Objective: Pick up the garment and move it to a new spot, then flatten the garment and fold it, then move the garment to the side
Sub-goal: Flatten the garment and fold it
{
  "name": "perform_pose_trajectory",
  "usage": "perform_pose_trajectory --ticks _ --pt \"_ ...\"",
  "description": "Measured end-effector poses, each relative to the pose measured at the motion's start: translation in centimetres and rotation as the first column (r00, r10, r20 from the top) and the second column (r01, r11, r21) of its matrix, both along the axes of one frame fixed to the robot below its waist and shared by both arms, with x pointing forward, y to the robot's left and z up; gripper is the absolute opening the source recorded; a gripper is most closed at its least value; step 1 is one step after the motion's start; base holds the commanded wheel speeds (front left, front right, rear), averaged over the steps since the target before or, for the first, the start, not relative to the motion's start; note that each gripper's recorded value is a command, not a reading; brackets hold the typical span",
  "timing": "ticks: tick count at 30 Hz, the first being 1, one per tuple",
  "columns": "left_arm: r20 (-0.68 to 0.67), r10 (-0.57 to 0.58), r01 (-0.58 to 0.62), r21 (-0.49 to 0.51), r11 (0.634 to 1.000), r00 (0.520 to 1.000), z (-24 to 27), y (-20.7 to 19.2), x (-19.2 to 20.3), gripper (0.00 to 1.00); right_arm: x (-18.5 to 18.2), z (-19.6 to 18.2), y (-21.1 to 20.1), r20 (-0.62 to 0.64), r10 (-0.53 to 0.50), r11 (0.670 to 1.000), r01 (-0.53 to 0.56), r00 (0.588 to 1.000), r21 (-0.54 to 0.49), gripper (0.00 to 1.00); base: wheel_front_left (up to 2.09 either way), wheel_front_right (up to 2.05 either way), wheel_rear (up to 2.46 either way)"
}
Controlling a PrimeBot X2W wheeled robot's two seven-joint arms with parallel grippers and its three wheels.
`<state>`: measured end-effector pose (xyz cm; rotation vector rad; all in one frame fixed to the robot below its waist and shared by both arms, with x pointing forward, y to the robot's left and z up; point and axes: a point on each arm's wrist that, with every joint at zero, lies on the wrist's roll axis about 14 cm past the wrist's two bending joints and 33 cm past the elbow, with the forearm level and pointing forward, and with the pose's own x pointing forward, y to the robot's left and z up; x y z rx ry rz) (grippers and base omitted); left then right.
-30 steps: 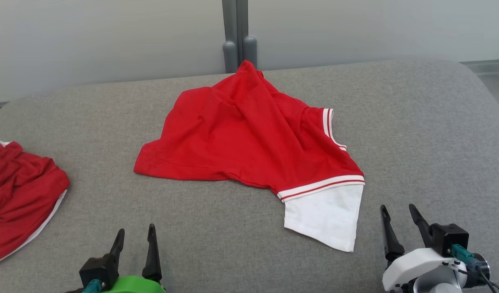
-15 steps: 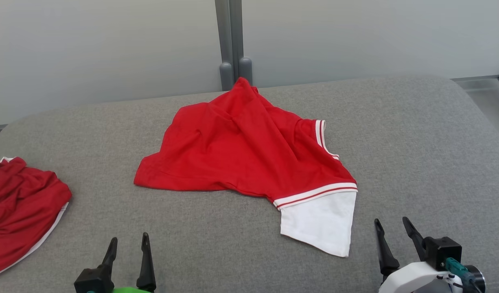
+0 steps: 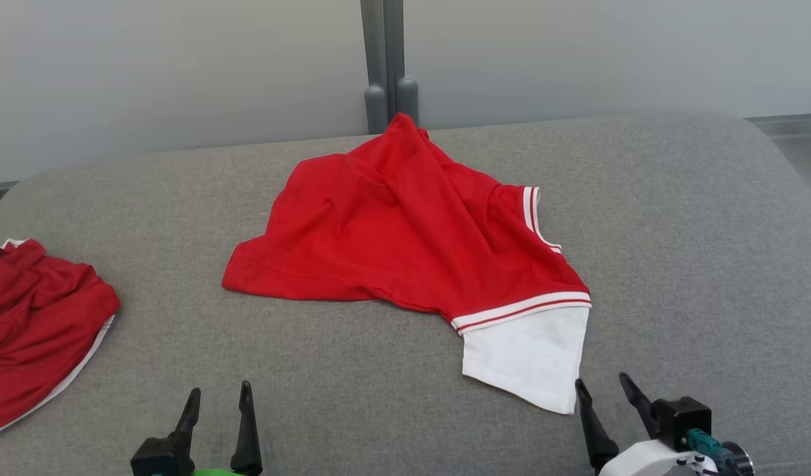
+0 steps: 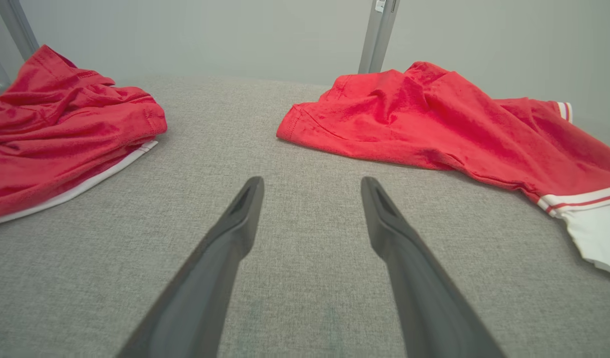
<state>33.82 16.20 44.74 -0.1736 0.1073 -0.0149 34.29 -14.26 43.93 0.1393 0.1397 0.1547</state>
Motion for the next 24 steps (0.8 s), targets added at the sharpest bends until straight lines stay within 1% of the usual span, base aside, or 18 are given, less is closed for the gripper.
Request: perform_pose_trajectory --ticks 4,7,16,23,24 --pt "-0.023 -0.017 0.017 -0.001 1.000 1.000 -0.7 -0.6 0.1 1.00 -0.3 -2.0 1.3 -0.070 0.040 0.999 -0.040 0.997 0.003 1.00 0.00 0.00 0.00" --pt "-0.025 -0.024 0.024 -0.002 1.000 0.999 -0.7 -0.8 0.6 1.00 0.0 -2.8 2.0 -0.095 0.064 0.998 -0.064 0.993 0.002 1.00 0.00 0.00 0.00" --pt "-0.043 -0.037 0.037 0.003 0.999 0.998 -1.4 -1.2 2.3 1.00 1.3 -5.9 2.0 -0.203 0.070 0.997 -0.073 0.977 -0.007 1.00 0.00 0.00 0.00" --pt "-0.066 -0.032 0.032 0.006 0.999 0.997 -2.2 -0.9 3.1 1.00 1.7 -8.2 3.5 -0.272 0.119 0.992 -0.124 0.955 0.002 1.00 0.00 0.00 0.00" --pt "-0.067 -0.031 0.032 0.006 0.999 0.997 -2.2 -0.9 3.3 1.00 1.7 -8.4 3.7 -0.278 0.127 0.991 -0.132 0.952 0.002 0.82 0.00 0.00 0.00"
